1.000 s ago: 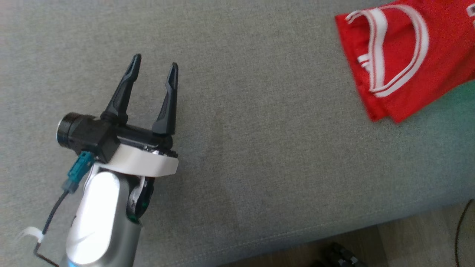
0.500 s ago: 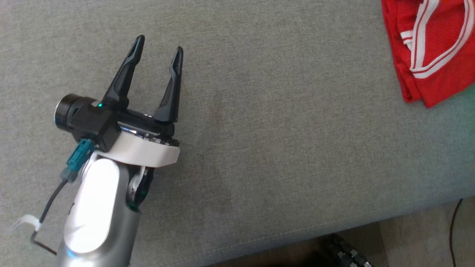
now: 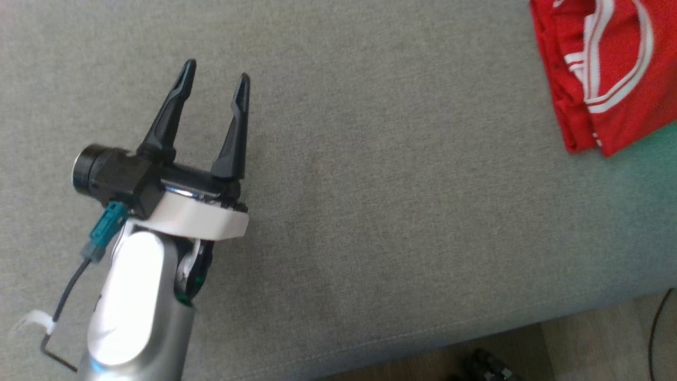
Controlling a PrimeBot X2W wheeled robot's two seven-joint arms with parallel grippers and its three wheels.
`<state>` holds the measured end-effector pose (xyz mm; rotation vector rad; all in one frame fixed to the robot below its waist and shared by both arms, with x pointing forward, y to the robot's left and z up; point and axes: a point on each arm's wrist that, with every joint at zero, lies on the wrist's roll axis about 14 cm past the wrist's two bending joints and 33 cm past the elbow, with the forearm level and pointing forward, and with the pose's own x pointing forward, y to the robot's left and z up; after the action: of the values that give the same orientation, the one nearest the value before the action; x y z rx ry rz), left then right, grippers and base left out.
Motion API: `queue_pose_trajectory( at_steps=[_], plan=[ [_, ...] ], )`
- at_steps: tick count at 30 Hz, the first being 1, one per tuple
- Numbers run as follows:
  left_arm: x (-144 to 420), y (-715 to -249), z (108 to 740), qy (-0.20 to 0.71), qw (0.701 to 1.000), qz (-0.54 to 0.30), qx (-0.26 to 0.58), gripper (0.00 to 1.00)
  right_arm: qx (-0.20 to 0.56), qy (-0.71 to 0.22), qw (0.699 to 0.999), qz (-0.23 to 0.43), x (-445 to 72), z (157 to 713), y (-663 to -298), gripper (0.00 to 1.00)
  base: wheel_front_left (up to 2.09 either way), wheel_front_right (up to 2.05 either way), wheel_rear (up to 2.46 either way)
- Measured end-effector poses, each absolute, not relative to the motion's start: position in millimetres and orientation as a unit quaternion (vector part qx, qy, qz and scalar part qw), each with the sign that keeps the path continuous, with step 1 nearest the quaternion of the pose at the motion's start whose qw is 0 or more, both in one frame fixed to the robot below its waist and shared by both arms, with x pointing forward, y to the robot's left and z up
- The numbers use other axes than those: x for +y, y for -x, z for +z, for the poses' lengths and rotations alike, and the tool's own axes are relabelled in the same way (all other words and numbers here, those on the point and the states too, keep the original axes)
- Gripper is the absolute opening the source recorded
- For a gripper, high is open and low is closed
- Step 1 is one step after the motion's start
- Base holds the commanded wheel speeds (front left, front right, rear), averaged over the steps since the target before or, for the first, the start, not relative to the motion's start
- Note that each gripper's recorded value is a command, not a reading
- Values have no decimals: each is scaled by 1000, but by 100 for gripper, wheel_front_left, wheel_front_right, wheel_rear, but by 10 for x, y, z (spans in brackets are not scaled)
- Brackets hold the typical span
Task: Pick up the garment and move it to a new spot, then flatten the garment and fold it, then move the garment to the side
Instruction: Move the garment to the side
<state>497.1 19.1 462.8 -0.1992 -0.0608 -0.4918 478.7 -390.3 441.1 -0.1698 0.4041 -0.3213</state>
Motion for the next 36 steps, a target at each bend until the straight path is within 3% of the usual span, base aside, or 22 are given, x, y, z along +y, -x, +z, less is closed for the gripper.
queue_pose_trajectory(
  at_steps=[9, 12, 24, 36],
  plan=[
    [369, -4719, 4718, 88, 972, -217, -22, 100, 69, 61, 990, -110, -3305, 4962, -4614, 100, 0, 0, 0],
    [540, -4621, 4828, 77, 978, -190, -29, 100, 35, 30, 996, -76, -2875, 5061, -4452, 100, 0, 0, 0],
    [1243, -4201, 4916, 59, 994, -86, -24, 100, 14, -38, 998, 54, -1709, 5095, -4244, 100, 0, 0, 0],
    [1588, -3692, 4935, 48, 998, -37, -19, 100, 26, -58, 995, 81, -1471, 5047, -3881, 100, 0, 0, 0]
  ],
)
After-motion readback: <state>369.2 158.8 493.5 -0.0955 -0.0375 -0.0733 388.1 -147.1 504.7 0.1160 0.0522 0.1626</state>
